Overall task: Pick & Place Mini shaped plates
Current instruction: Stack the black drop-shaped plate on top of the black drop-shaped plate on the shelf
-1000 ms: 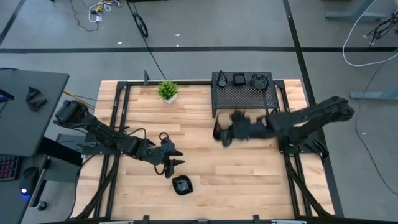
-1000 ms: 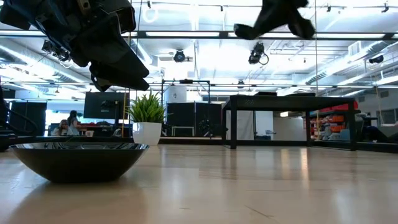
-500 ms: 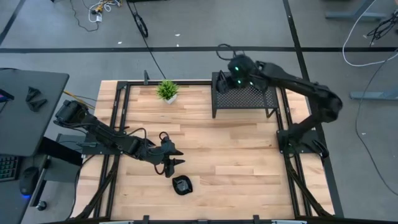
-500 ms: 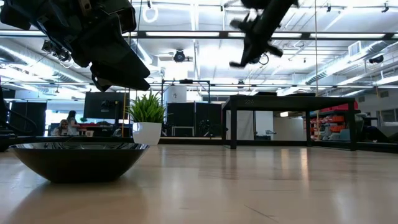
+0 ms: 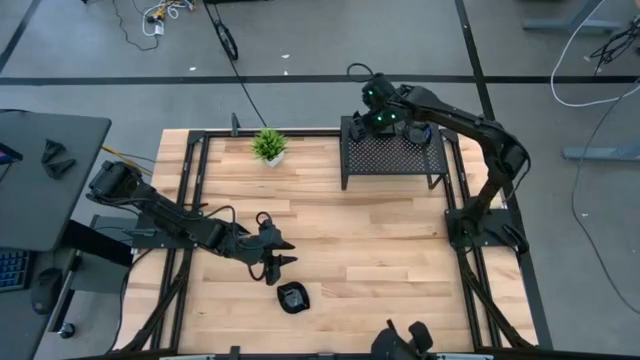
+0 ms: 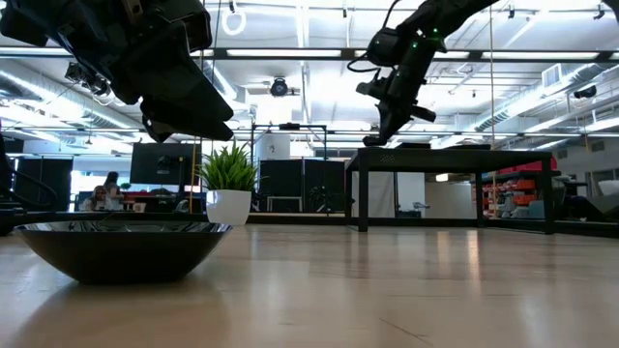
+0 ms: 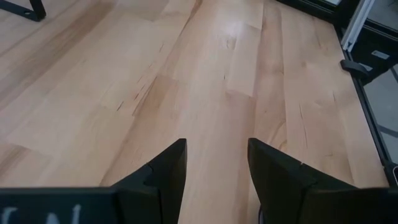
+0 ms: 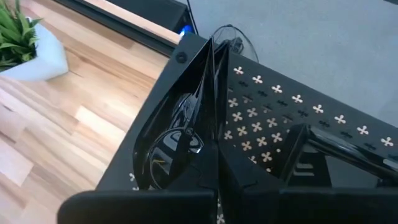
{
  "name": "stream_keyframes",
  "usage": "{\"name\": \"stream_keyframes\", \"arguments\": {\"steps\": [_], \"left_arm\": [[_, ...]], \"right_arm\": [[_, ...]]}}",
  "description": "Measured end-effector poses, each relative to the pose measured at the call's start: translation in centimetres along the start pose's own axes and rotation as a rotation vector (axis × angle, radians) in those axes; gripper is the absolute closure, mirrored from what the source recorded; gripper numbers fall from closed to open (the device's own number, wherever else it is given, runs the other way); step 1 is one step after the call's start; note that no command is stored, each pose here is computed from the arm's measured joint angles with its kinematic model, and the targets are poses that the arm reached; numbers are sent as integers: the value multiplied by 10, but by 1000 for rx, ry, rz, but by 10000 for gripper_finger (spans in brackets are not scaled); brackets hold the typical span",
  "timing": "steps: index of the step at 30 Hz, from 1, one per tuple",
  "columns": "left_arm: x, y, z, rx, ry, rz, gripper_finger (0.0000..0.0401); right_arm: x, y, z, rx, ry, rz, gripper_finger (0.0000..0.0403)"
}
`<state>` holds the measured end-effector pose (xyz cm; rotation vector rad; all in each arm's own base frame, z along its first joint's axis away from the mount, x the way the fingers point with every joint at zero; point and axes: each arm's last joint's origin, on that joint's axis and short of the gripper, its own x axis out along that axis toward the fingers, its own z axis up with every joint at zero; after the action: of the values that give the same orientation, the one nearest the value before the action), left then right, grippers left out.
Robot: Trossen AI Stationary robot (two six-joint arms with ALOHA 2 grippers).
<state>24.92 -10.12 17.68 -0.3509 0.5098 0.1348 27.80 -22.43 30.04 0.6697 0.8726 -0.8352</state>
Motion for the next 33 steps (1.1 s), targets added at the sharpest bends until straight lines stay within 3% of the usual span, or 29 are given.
{"name": "stream_keyframes", "arguments": {"steps": [33], "left_arm": [[0, 0, 0, -21, 0, 0, 224]], "right_arm": [[5, -4, 3, 20, -51, -25, 385]]}}
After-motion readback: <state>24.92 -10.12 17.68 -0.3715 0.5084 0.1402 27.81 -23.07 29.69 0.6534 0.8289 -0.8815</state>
